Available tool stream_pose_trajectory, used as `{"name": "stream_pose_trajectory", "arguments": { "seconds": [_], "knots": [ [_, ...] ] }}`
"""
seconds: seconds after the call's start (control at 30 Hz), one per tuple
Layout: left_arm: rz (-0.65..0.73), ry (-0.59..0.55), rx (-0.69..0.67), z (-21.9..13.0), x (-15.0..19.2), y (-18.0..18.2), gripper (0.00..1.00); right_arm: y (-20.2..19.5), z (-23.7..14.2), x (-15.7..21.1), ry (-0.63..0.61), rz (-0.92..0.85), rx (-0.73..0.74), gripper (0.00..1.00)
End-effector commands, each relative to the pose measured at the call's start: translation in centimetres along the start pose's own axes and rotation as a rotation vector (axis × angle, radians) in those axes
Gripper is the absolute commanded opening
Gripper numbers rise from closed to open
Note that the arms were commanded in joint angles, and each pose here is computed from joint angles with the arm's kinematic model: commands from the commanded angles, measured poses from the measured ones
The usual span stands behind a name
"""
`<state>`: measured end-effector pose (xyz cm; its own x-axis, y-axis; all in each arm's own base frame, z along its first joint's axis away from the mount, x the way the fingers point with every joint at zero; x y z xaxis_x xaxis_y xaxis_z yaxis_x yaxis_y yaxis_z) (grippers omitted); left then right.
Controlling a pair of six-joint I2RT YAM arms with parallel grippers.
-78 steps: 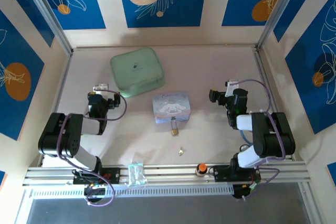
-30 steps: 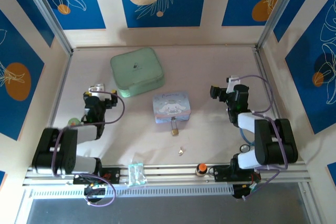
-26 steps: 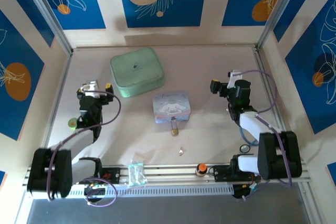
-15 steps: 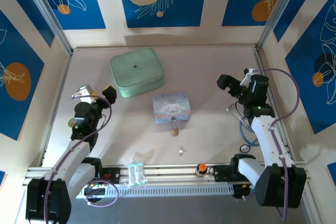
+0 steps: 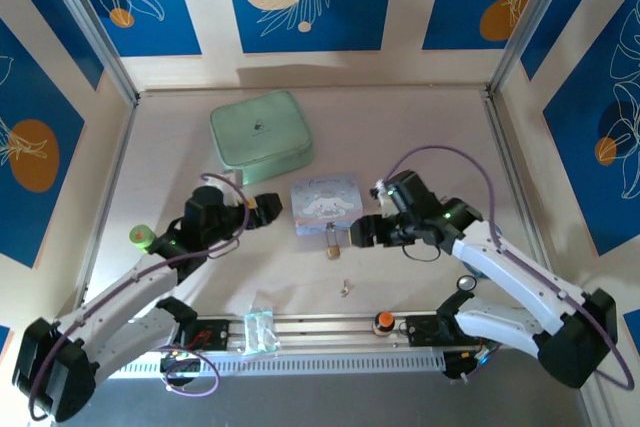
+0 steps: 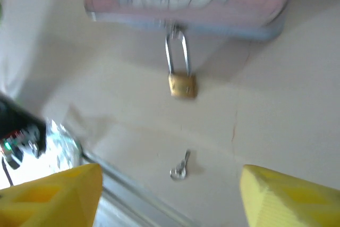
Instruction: Unlock the padlock with the key
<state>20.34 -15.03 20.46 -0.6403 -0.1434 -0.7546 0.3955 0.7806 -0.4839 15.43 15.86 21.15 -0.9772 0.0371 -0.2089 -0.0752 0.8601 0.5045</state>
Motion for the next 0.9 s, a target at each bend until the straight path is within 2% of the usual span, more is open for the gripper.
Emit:
{"name": "stream_pose_trajectory", "arguments": {
  "seconds": [0.0,0.23,0.37,0.87],
  "knots": [
    [0.035,0.028,0.011,0.2,0.1,-2.0,0.99,0.5,1.2,2.1,0.130,0.021,0.098,0.64],
    [0.046,0.076,0.039,1.0,1.9,-3.3,0.99,1.8,5.8,5.4,0.289,-0.029,0.173,0.55],
    [0.053,0.087,0.041,1.2,2.3,-3.5,0.99,1.8,7.5,6.1,0.334,-0.028,0.191,0.52],
    [0.006,0.063,0.029,1.2,2.6,-3.0,0.99,0.5,10.9,8.1,0.334,-0.035,0.340,0.43]
  ]
}}
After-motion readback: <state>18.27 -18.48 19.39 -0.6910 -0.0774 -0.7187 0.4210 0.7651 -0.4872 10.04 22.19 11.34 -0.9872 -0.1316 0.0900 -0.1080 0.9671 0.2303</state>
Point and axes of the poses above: each hand's point on the last joint's axis, 136 mm out from that joint toward the fingers, its own z axis out along the fingers, its own y axis along the line the jaws close on, x = y × z, the point moved 8 cm from there along -z, back along the fingers, and after that the axes turned 11 degrees about z, right-handed, at the moved point
